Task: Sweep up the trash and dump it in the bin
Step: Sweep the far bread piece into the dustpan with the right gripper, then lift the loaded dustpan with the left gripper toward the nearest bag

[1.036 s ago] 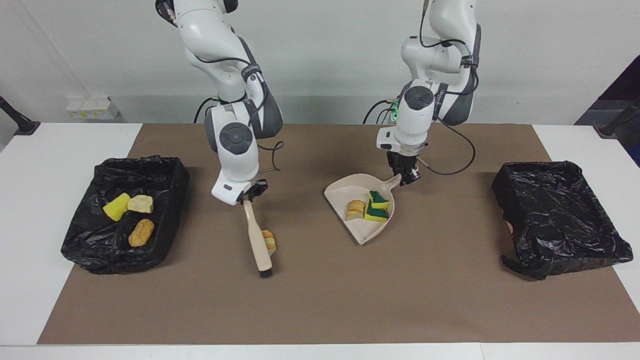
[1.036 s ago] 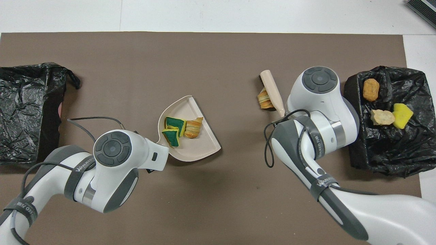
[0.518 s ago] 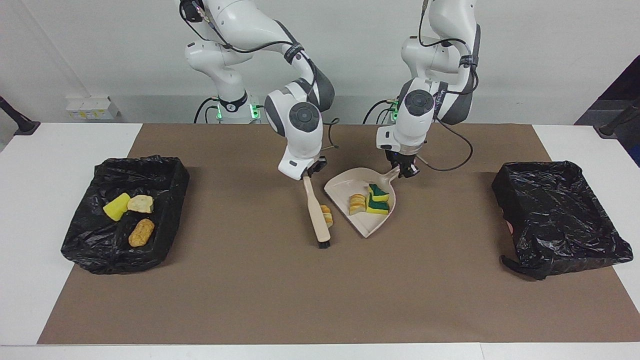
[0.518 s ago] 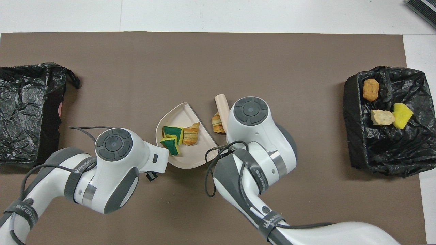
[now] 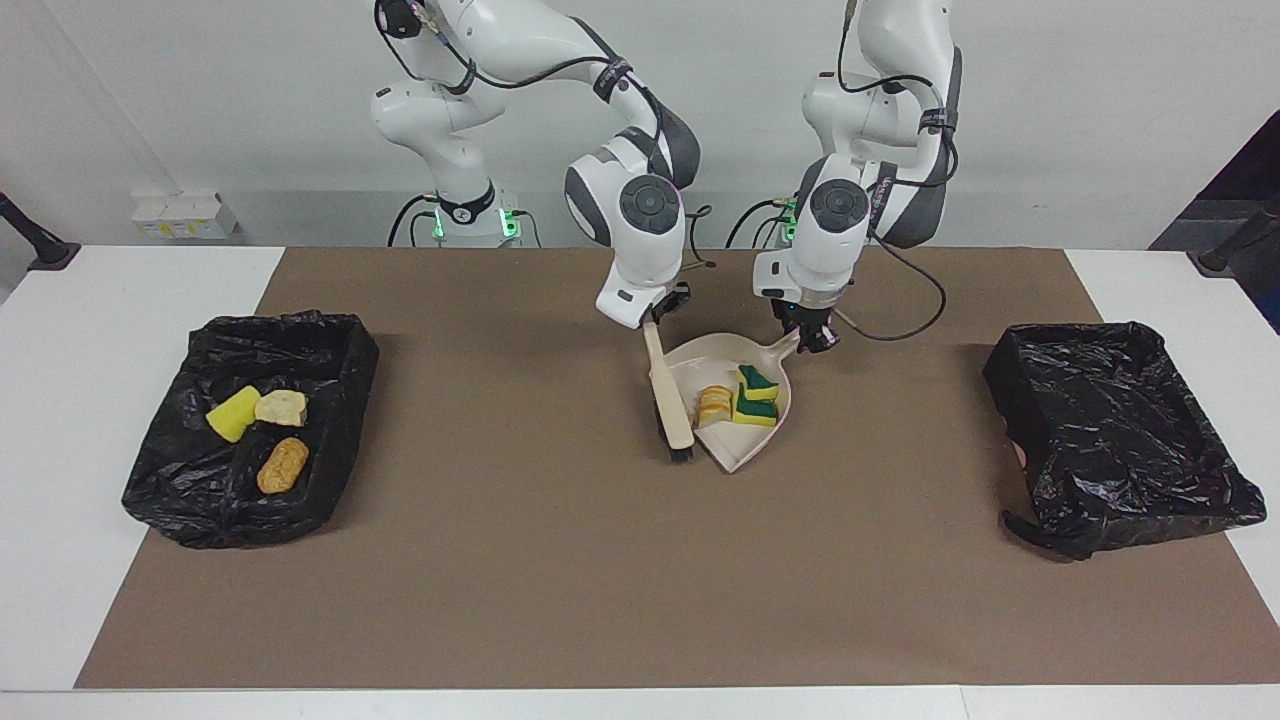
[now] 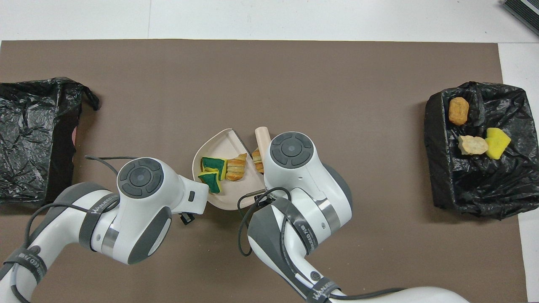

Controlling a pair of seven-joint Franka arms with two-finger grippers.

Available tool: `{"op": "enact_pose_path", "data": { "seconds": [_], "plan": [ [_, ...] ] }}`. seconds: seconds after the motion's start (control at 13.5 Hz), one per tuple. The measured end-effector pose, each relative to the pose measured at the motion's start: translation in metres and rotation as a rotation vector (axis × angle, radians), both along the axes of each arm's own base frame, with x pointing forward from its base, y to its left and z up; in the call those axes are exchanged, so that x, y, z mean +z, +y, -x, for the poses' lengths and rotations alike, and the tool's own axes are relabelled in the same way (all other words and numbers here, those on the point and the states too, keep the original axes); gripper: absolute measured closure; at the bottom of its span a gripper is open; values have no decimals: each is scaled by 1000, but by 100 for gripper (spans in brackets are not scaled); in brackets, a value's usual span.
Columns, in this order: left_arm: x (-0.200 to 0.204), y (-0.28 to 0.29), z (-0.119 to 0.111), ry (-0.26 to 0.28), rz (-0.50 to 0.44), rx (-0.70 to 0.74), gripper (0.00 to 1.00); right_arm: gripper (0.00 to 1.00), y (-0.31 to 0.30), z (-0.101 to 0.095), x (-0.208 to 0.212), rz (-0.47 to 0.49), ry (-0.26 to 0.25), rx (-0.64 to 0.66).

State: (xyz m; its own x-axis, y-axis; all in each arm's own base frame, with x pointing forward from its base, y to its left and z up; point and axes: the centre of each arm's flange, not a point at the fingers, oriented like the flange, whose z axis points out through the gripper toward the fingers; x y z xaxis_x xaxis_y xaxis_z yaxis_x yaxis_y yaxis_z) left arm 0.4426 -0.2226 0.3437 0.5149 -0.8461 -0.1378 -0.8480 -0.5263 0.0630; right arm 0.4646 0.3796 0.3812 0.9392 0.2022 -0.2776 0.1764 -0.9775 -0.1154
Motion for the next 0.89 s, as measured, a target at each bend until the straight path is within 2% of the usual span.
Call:
{"op": "enact_pose_path", "data": {
  "seconds": [0.3, 0.67, 0.89],
  "plan": [
    [0, 0, 0, 1, 1, 3, 69, 74, 0, 26, 42, -21, 56, 11],
    [0, 4, -2, 5, 18, 34, 69, 74, -6, 36, 48, -13, 61, 12],
    [0, 17, -9, 10, 41, 87, 69, 74, 6, 53, 50, 5, 63, -5]
  ]
}}
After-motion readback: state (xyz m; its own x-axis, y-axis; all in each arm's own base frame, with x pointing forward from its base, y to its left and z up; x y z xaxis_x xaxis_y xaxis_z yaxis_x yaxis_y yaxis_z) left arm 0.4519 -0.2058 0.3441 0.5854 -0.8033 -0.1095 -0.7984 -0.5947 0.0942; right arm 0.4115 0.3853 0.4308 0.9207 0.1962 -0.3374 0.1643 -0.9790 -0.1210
